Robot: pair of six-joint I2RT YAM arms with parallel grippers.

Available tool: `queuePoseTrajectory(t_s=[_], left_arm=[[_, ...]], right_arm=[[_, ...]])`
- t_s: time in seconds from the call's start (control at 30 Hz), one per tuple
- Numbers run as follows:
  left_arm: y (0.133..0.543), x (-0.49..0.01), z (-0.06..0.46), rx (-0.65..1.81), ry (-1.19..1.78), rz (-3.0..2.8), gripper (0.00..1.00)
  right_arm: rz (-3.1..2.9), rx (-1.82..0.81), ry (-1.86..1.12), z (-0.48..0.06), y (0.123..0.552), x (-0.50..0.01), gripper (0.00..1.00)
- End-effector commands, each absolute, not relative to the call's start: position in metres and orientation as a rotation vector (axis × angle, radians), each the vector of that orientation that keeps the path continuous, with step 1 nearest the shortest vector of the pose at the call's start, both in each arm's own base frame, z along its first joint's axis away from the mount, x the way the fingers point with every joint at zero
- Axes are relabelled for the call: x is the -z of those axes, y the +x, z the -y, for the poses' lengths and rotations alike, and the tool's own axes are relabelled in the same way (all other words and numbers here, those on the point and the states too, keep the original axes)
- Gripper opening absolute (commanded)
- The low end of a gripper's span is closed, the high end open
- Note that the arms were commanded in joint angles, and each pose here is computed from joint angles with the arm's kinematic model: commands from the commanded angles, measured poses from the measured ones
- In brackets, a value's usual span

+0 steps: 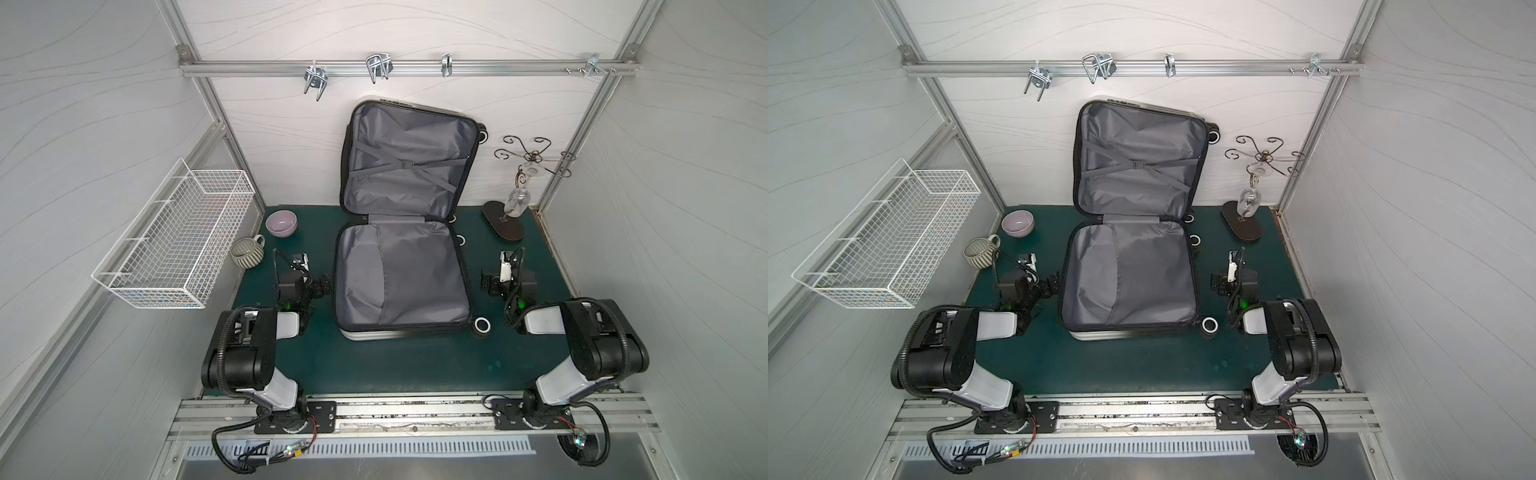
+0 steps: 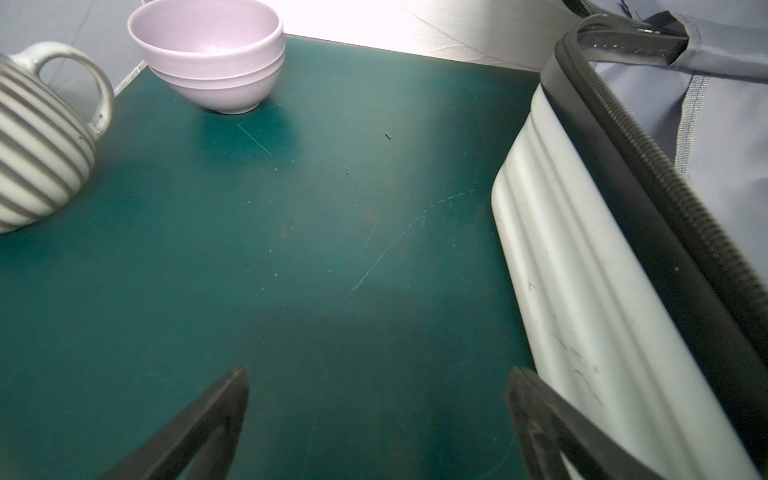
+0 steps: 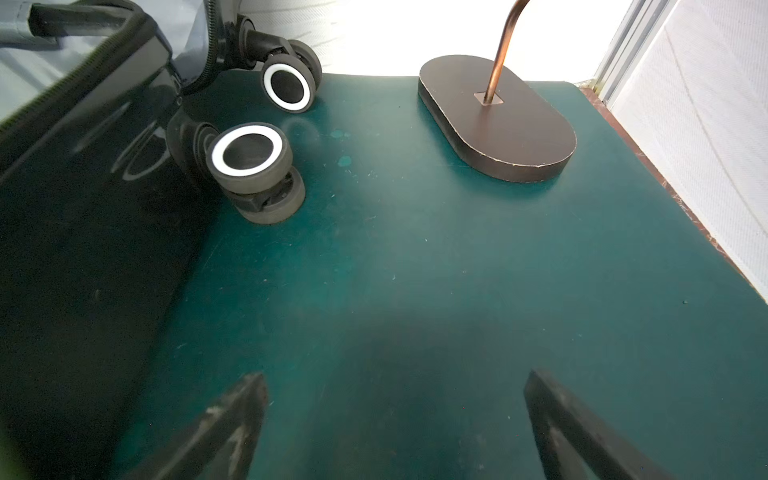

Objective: Close the suitcase zippers
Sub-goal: Close the suitcase at the center of the board.

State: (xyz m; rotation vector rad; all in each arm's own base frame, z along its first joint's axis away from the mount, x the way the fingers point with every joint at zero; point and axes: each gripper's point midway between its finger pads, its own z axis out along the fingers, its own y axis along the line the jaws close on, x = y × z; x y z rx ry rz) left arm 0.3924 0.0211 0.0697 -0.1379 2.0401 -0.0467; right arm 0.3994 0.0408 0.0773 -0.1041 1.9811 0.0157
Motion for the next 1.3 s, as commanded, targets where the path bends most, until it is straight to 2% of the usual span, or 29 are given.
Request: queuePoseTrajectory(t_s=[0.0,0.77,0.83,0.97,1.1,1.2,1.27], left_arm=[[0.402,-0.089,-0.020,0.051,-0.112,-1.974,0.99],[0.403,-0.089,-0.021,0.044,-0.116,-1.975,0.99],[0.400,-0.100,-0.022,-0.040,-0.133,-1.940,0.99],[0.387,-0.137,-0.009,-0.131,-0.113,-1.950,0.99],[0.370,-0.181,0.003,-0.227,-0.168,-1.932,0.99],[0.361,-0.219,0.004,-0.194,-0.272,-1.935,0.99],[0.356,-0.238,-0.001,-0.153,-0.406,-1.949,0.99]], right_arm=[[-1.961,-0.020,-0.103,-0.040,0.402,-0.084,0.99],[-1.958,0.012,-0.070,-0.035,0.402,-0.086,0.99],[-1.947,0.111,-0.060,-0.035,0.401,-0.103,0.99],[-1.948,0.122,-0.178,-0.068,0.397,-0.152,0.99],[-1.967,-0.003,-0.097,-0.098,0.382,-0.204,0.99],[-2.045,-0.157,-0.147,-0.129,0.372,-0.246,0.99],[-2.065,-0.301,-0.003,-0.133,0.376,-0.263,0.99]])
